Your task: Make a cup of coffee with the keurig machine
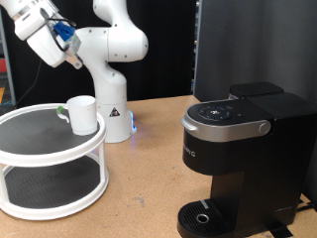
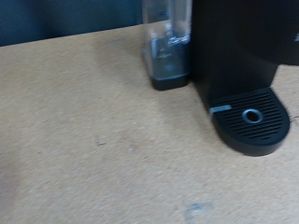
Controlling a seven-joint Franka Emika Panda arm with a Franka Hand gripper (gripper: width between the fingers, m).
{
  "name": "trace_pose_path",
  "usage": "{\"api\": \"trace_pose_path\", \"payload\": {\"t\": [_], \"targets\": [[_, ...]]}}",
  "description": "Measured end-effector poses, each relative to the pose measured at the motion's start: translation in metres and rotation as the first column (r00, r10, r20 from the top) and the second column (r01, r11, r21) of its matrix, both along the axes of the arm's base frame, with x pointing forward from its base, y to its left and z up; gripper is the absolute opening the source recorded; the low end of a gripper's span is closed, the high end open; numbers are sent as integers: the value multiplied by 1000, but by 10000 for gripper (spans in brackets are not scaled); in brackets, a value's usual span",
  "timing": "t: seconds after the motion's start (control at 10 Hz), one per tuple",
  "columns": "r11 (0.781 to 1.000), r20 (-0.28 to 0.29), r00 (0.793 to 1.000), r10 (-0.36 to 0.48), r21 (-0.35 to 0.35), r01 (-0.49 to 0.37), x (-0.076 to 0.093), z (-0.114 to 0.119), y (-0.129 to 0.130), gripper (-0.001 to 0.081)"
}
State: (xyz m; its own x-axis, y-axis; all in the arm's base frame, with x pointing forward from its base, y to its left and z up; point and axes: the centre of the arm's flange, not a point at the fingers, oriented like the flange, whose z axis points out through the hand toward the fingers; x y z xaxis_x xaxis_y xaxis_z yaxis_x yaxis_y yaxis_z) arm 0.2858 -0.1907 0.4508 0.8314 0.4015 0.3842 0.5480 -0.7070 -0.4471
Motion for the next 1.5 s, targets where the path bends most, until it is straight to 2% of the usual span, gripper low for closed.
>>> {"api": "trace_pose_path", "payload": {"t": [0.3, 0.5, 0.8, 1.0, 1.2, 1.5], "targets": [[1000, 6, 1000, 5, 6, -5, -36, 2, -28, 7], [999, 20, 999, -33, 8, 32, -48, 3, -39, 7], [999, 28, 998, -53, 7, 53, -54, 5, -44, 7], [1000, 54, 998, -27, 16, 26, -58, 3, -48, 7], [999, 45, 998, -33, 18, 33, -58, 1, -47, 7], [998, 41, 998, -53, -19, 54, -54, -25, -42, 7]]}}
